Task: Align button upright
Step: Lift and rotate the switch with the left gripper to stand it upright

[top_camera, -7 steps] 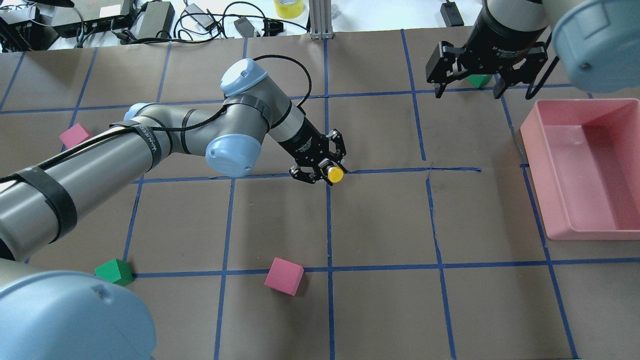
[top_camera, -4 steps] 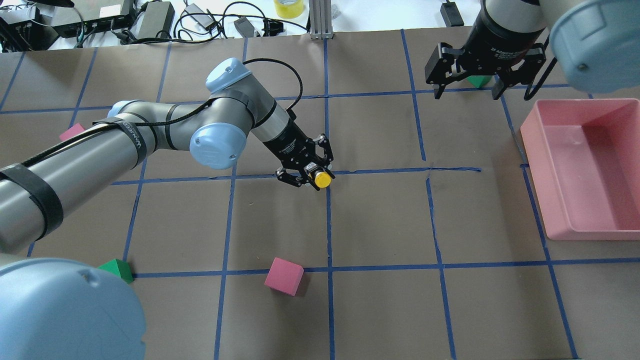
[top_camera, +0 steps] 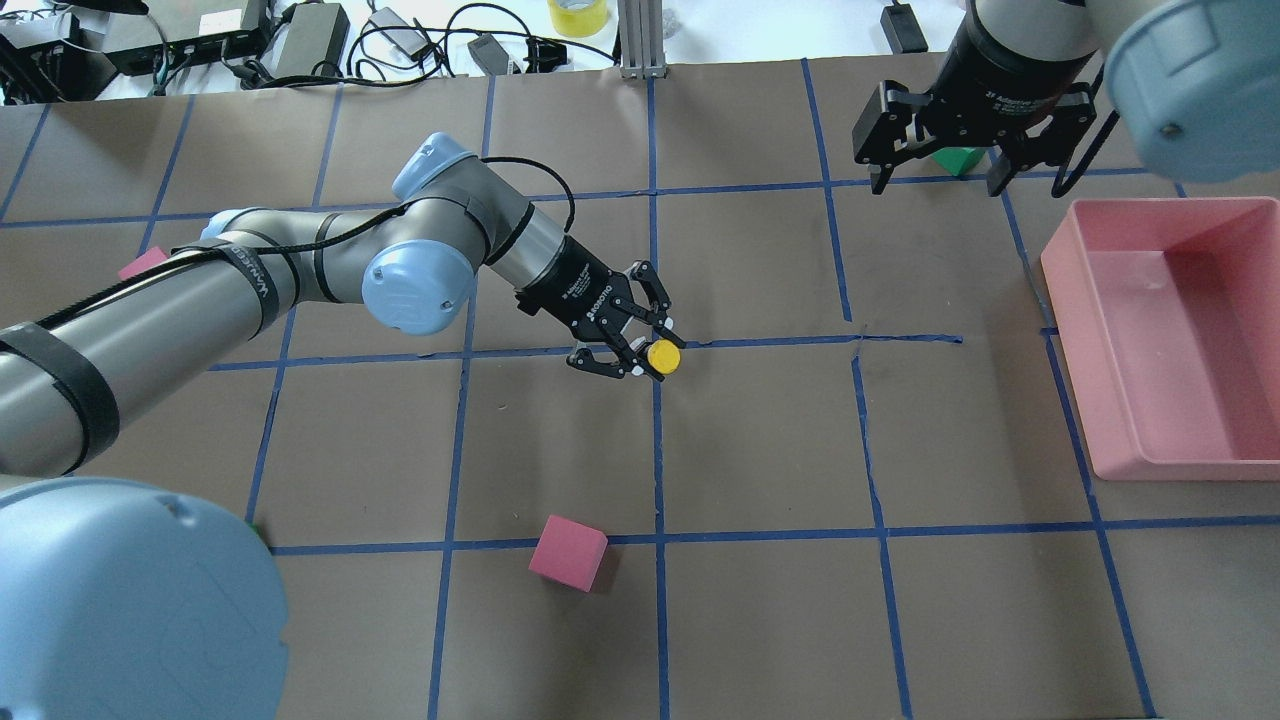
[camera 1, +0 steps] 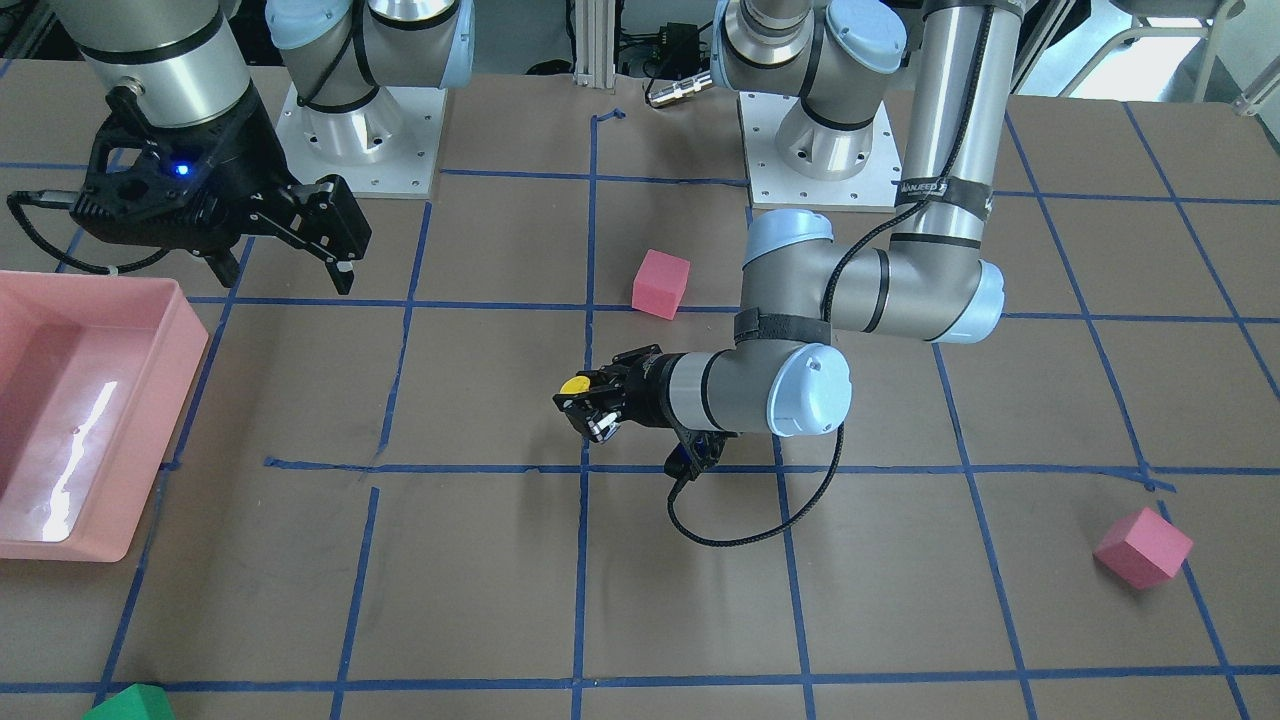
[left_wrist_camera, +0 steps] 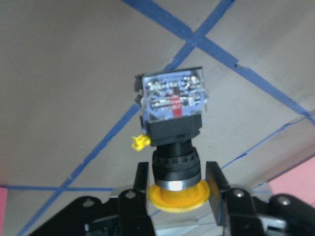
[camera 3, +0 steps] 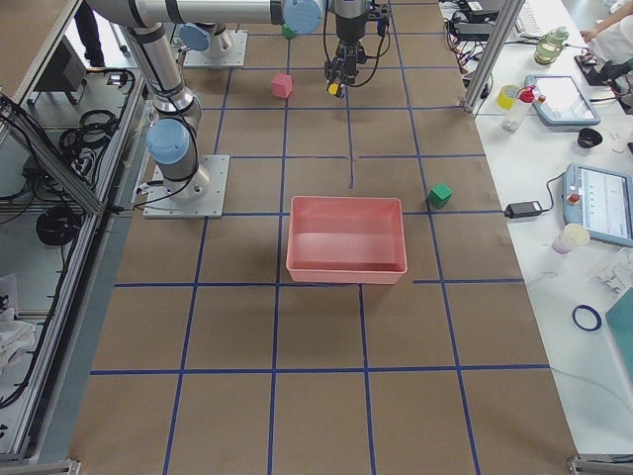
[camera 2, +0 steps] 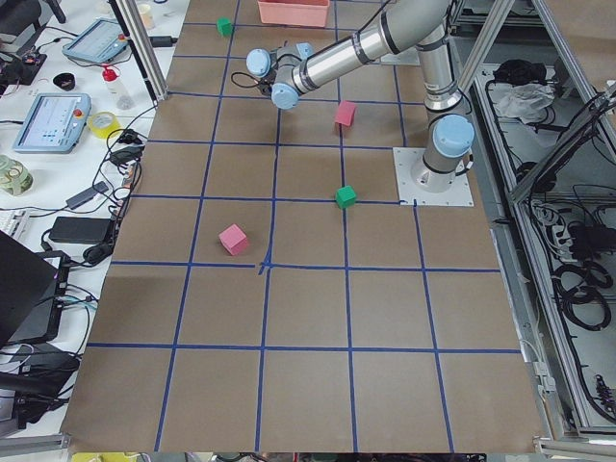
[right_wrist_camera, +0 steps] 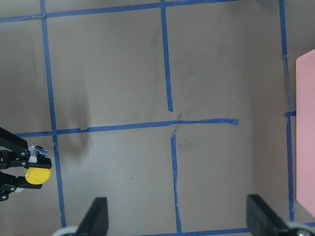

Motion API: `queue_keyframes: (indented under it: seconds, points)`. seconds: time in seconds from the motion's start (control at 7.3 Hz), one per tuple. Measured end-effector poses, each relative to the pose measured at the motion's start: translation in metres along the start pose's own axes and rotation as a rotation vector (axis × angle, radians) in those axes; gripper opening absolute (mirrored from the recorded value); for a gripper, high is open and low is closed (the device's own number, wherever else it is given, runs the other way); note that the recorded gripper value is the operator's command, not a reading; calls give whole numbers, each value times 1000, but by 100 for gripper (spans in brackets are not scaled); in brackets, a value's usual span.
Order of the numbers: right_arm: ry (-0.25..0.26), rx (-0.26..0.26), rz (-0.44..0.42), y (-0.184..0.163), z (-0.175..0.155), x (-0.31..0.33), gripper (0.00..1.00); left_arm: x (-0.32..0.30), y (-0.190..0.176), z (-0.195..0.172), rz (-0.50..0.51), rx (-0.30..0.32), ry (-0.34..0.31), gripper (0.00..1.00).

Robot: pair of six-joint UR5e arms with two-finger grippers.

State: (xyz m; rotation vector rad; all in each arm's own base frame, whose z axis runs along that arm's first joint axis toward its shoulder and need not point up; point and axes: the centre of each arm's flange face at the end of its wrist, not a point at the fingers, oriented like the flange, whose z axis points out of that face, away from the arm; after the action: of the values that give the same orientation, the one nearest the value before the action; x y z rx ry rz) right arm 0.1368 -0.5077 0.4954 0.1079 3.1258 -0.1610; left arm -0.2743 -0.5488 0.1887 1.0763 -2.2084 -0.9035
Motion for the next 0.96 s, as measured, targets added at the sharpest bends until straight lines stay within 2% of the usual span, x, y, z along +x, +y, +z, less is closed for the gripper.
queue_keyframes:
  seconds: [0.14, 0.27, 0.55, 0.96]
  points:
    - [1, 0, -1, 0, 0, 0, 100, -6, -8, 7, -44, -46, 17, 0]
    - [1, -1, -1, 0, 1, 0, 100, -11, -17, 6, -83, -103, 62, 0]
    - [0, -2, -1, 0, 2, 0, 100, -22, -36, -9, -137, -207, 178, 0]
    - [-4, -4, -1, 0, 4, 0, 100, -38, -48, 1, -131, -292, 246, 0]
